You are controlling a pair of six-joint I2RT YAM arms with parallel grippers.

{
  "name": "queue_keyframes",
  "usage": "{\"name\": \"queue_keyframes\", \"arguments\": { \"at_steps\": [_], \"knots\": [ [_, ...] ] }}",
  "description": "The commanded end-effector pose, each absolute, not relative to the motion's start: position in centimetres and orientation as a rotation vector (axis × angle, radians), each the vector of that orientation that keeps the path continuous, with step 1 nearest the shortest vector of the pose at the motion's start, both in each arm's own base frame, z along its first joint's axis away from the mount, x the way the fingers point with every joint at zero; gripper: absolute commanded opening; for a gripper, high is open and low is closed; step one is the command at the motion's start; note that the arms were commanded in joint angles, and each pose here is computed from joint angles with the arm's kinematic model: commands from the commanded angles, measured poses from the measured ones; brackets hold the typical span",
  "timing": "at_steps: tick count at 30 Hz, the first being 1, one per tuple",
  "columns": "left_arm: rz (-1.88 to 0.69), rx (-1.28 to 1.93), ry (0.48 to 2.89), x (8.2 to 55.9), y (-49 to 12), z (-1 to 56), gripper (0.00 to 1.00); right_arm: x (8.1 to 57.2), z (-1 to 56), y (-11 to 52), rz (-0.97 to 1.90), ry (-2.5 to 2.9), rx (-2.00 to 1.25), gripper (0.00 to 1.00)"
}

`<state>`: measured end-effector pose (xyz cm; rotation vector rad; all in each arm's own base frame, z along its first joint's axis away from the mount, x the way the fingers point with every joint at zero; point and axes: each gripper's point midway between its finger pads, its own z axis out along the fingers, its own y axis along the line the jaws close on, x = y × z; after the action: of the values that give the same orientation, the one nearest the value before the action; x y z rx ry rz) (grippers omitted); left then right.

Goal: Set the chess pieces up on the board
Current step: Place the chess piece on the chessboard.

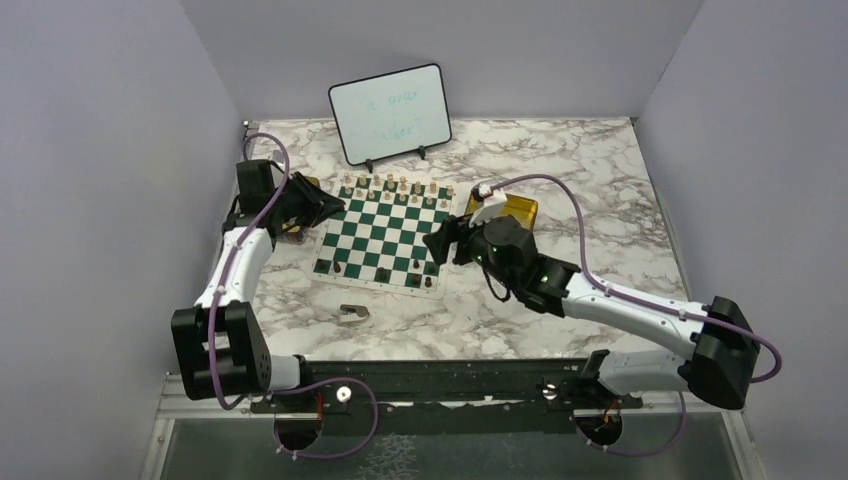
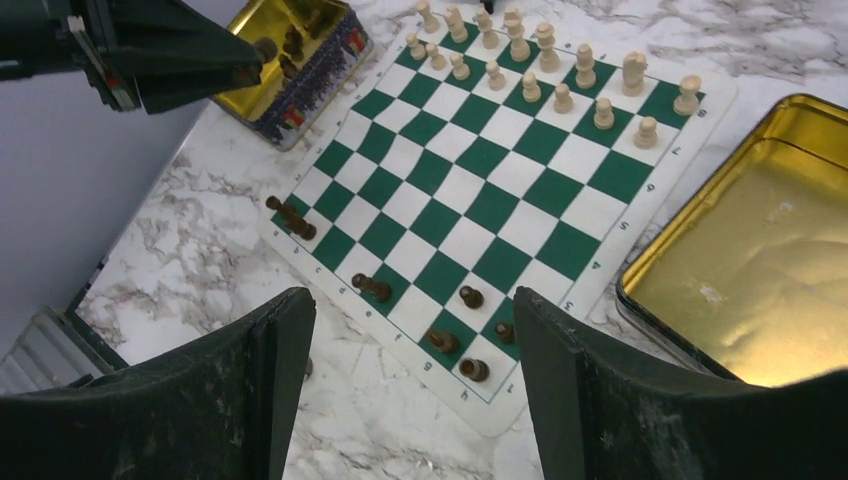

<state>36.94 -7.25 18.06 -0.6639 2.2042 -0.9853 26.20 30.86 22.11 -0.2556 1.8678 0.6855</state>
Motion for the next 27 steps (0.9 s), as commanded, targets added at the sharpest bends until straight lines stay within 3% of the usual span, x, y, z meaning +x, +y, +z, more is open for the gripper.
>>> {"name": "queue_keyframes", "arguments": {
  "at_steps": [1,14,27],
  "knots": [
    [-1.168,-0.608,2.109,35.5,-10.3,21.4,0.19,27.2,25.7,34.2,0.803,1.729,-0.266,0.76],
    [-1.324,-0.581,2.051,32.3,-13.5,23.3,0.19,29.0,26.9,40.0,0.757,1.443,-0.577,0.71],
    [-1.353,-0.583,2.028,31.8,-13.8,23.5,0.19,29.6,26.2,44.1,0.85,1.48,-0.49,0.68]
  ]
}}
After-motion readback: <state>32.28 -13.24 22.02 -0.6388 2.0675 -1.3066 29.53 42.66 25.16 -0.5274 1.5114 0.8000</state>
